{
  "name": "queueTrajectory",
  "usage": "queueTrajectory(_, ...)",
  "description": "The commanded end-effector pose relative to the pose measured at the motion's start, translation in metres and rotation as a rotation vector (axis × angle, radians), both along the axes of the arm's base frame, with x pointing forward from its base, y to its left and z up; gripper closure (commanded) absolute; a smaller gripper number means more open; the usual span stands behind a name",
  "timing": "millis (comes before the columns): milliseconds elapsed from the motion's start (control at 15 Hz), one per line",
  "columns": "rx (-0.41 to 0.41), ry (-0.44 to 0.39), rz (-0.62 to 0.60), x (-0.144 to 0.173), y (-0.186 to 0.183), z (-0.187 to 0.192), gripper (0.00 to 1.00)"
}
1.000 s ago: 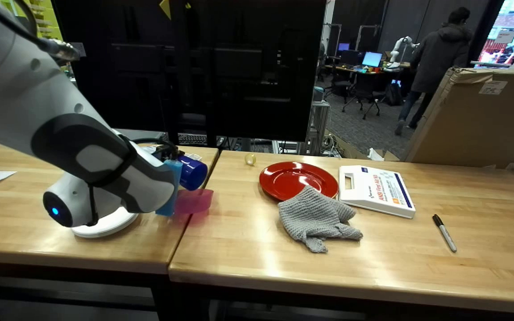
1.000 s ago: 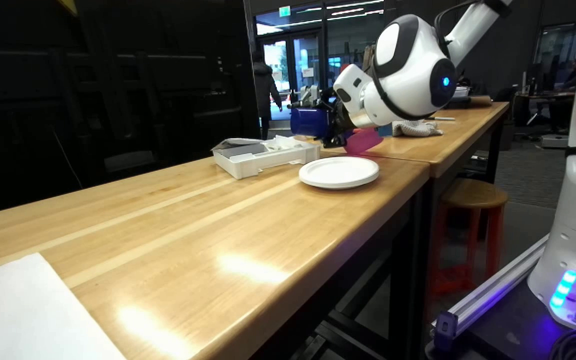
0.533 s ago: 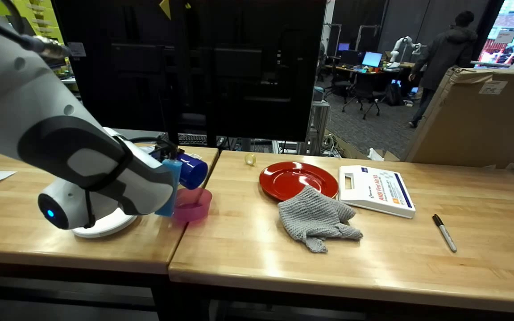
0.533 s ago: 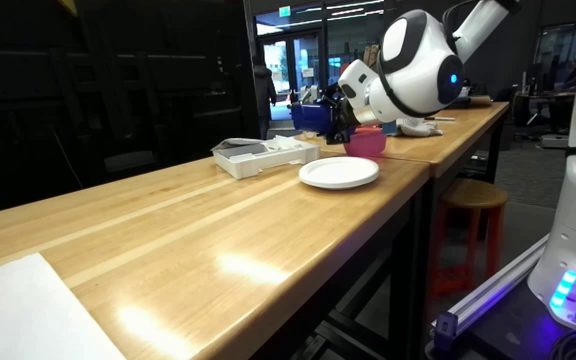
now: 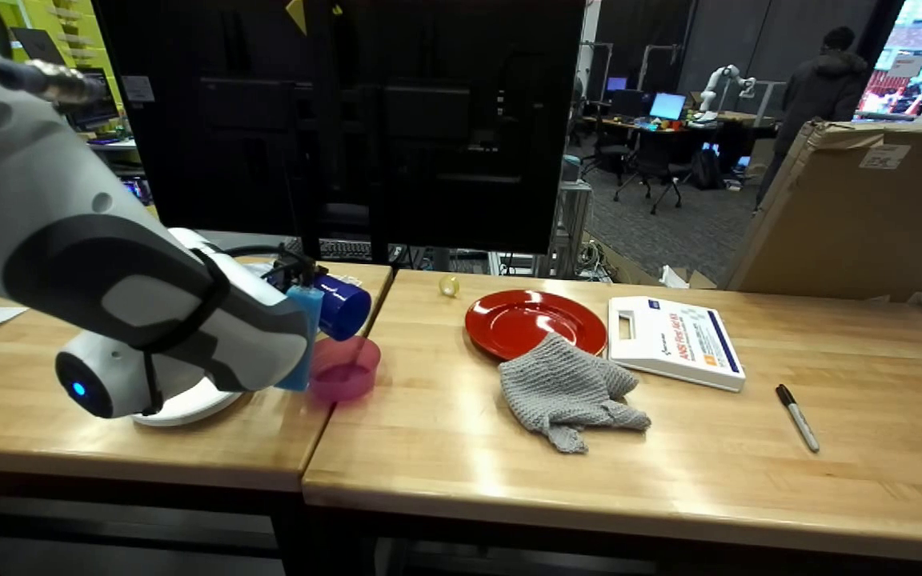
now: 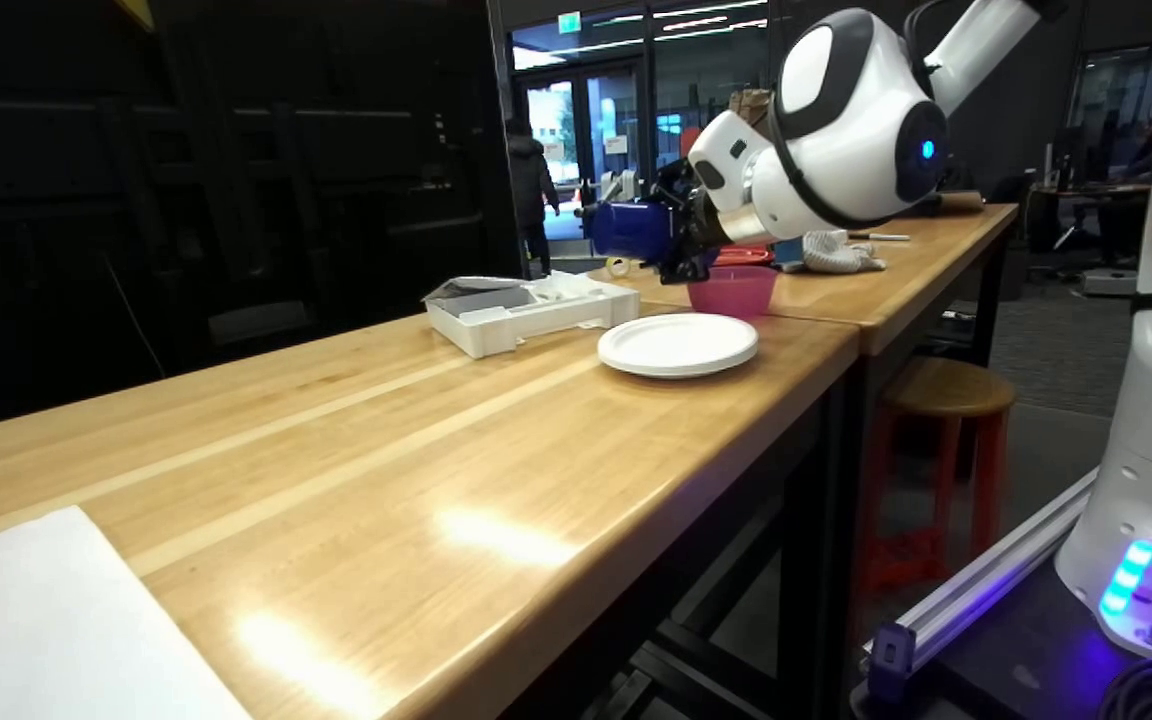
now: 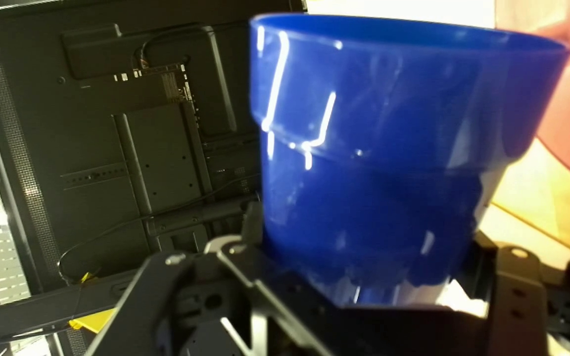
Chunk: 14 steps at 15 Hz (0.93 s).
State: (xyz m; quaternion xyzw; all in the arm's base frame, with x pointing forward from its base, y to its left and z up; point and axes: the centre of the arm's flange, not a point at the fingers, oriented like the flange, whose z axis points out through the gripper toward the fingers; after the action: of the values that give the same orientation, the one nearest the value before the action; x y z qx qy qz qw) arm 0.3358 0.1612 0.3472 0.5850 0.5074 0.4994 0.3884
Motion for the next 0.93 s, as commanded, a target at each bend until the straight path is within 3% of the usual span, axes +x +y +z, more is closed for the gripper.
queueTrajectory(0,-0.014,-0.01,0.015,-0.014,-0.004,0.017,0.42)
queueTrajectory(600,-0.112,-0.003,0.032,-0.042,0.023,0.028,0.42)
queueTrajectory(867,-0.096,0.005,0.045,-0.049,0.028,0.024,0.42)
